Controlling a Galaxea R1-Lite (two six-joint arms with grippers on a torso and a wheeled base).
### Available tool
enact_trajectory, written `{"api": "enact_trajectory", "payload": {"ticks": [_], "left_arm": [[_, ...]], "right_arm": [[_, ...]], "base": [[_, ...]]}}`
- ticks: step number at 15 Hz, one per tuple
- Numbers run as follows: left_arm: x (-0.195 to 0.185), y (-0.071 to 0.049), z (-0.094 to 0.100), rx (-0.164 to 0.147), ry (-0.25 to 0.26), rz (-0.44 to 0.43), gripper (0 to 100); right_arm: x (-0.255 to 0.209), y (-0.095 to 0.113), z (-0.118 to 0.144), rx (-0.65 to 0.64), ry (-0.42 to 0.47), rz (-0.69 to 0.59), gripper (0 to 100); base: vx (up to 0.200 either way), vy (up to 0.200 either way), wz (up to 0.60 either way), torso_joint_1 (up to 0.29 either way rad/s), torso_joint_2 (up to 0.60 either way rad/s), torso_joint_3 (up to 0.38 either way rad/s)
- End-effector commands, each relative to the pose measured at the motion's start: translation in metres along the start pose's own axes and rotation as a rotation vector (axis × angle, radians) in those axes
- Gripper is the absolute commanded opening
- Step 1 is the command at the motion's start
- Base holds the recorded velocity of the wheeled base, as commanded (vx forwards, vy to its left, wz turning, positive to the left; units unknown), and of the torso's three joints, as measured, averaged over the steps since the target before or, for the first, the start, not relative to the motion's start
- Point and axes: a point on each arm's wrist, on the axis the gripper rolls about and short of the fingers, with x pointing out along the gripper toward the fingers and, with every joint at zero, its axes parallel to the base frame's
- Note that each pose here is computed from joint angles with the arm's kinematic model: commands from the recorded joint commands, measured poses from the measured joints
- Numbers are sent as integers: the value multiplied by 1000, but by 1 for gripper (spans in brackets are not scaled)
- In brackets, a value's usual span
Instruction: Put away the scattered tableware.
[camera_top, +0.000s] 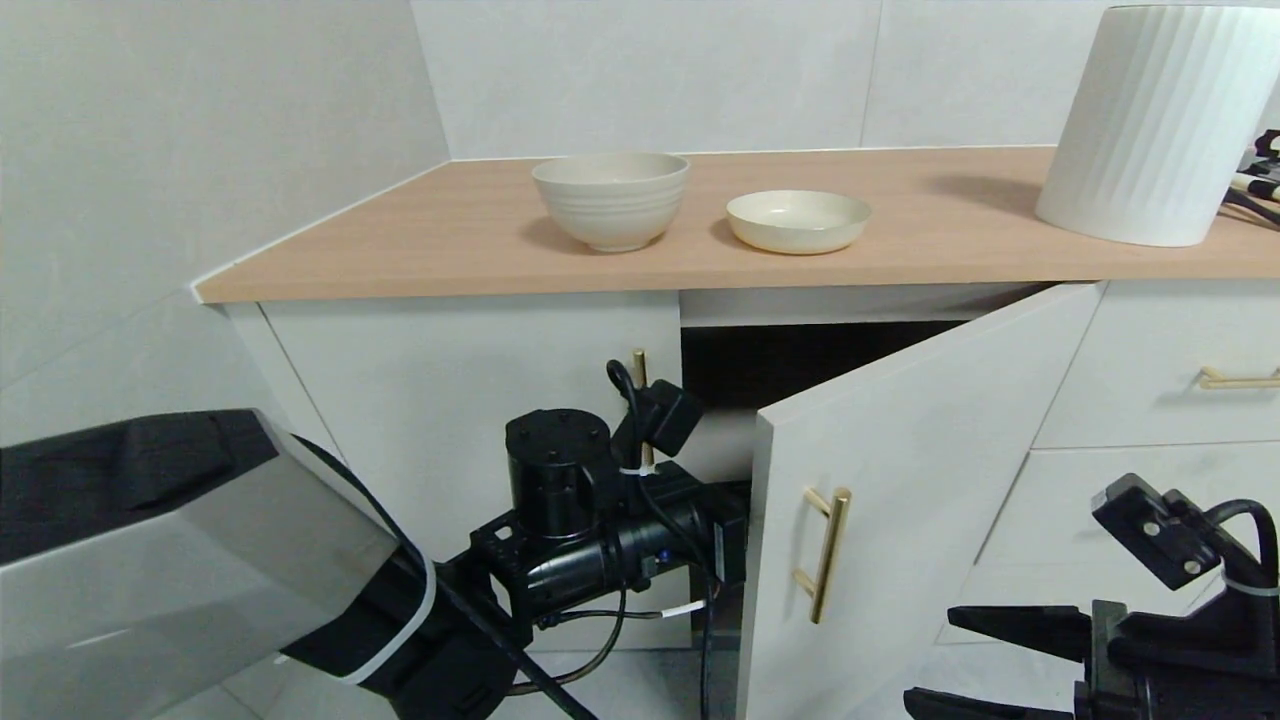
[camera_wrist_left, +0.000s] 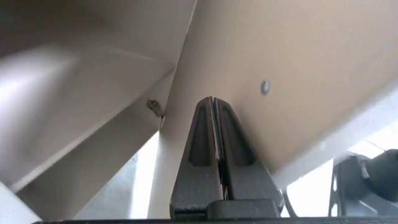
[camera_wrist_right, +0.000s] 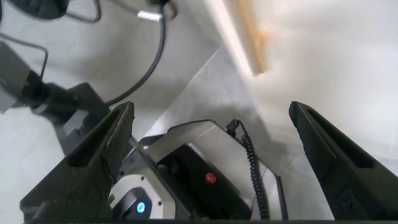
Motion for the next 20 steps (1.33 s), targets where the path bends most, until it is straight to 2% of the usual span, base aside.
{"api": "enact_trajectory", "payload": {"ticks": [1, 3, 14, 20], "left_arm": [[0, -4, 2, 4, -6, -12, 0], [2, -5, 4, 7, -12, -16, 0], [39, -6, 17, -14, 50, -5, 0], [53, -6, 17, -14, 58, -15, 0]], "right_arm": [[-2, 4, -1, -9, -1, 17, 100], [-2, 7, -2, -19, 3, 33, 100], [-3, 7, -3, -19, 4, 35, 100], [-4, 9, -4, -21, 5, 39, 100]], "base": [[-200, 0, 0, 17, -2, -2], [-200, 0, 0, -7, 5, -5], [0, 0, 0, 0, 0, 0], [-200, 0, 0, 6, 1, 5]]}}
